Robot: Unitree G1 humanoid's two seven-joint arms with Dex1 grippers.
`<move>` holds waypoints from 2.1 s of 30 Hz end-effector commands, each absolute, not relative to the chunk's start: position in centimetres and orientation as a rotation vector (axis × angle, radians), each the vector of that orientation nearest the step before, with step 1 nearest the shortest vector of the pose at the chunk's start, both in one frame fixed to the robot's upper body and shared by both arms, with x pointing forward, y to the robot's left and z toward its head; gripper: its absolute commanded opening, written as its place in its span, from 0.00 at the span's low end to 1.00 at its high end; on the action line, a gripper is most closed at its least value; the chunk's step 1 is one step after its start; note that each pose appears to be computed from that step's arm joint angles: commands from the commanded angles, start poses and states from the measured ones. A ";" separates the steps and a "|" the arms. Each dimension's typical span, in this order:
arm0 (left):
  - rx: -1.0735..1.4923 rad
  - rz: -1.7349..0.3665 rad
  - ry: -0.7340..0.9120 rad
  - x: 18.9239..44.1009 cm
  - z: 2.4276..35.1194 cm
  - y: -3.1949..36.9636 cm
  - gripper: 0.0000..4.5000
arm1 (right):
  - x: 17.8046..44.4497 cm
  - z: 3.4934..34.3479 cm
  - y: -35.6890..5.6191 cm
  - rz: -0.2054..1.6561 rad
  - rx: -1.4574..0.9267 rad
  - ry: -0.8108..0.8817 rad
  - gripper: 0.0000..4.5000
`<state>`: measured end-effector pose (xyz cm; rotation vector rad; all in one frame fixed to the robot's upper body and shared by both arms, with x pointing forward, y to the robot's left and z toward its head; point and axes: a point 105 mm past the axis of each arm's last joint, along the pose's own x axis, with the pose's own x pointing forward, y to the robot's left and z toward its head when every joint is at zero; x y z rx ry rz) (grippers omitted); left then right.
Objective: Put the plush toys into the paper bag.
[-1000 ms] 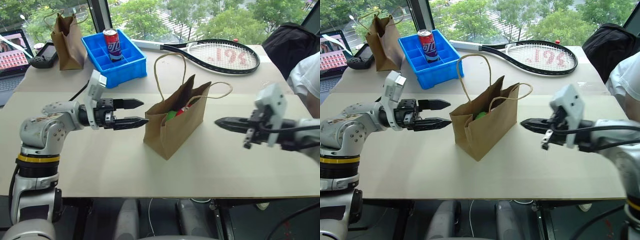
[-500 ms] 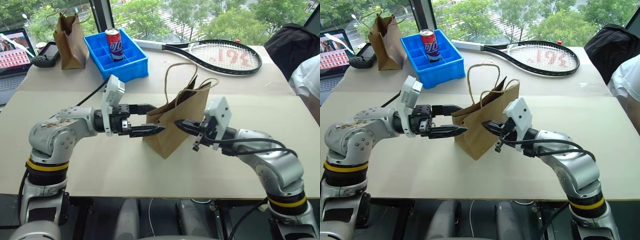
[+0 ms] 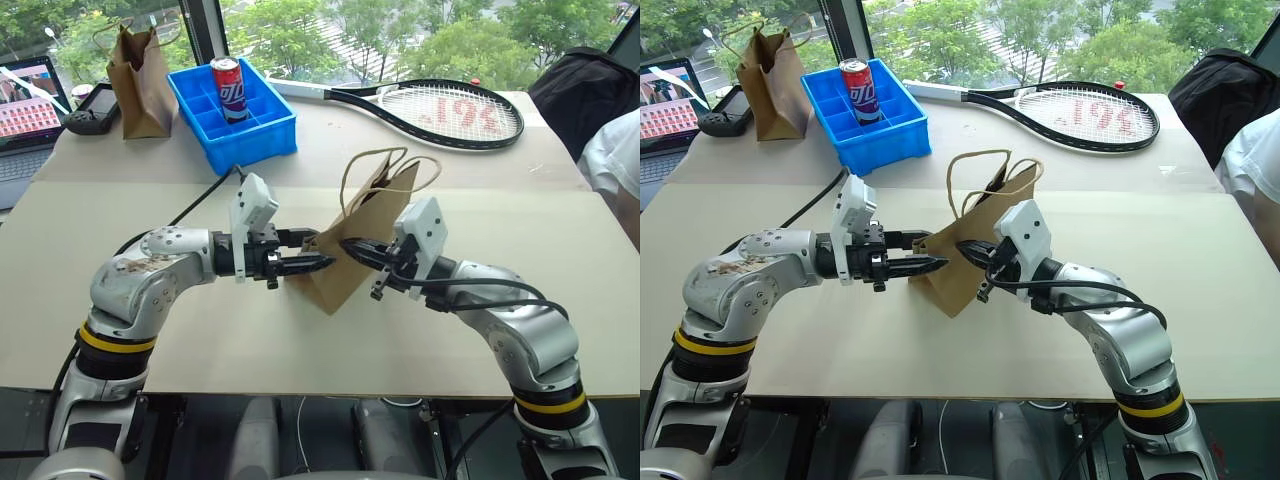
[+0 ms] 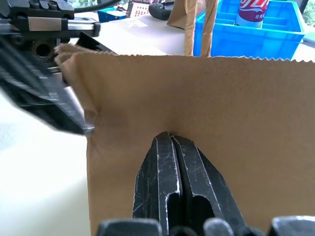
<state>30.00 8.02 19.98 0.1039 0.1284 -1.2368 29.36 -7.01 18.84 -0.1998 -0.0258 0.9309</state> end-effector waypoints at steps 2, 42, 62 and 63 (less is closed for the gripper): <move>0.120 -1.197 0.059 31.1 21.1 8.2 0.05 | 29.0 20.4 -8.1 0.903 -0.205 -0.087 0.00; -0.006 -1.507 0.057 30.4 26.1 18.0 1.00 | 25.4 21.0 -26.0 0.601 -0.432 0.170 0.00; 0.142 -0.663 0.230 29.5 11.9 23.9 1.00 | 25.3 15.9 -25.0 0.589 -0.238 0.109 0.00; 0.151 -0.670 0.231 29.4 11.7 23.7 1.00 | 25.4 15.9 -24.9 0.591 -0.238 0.105 0.00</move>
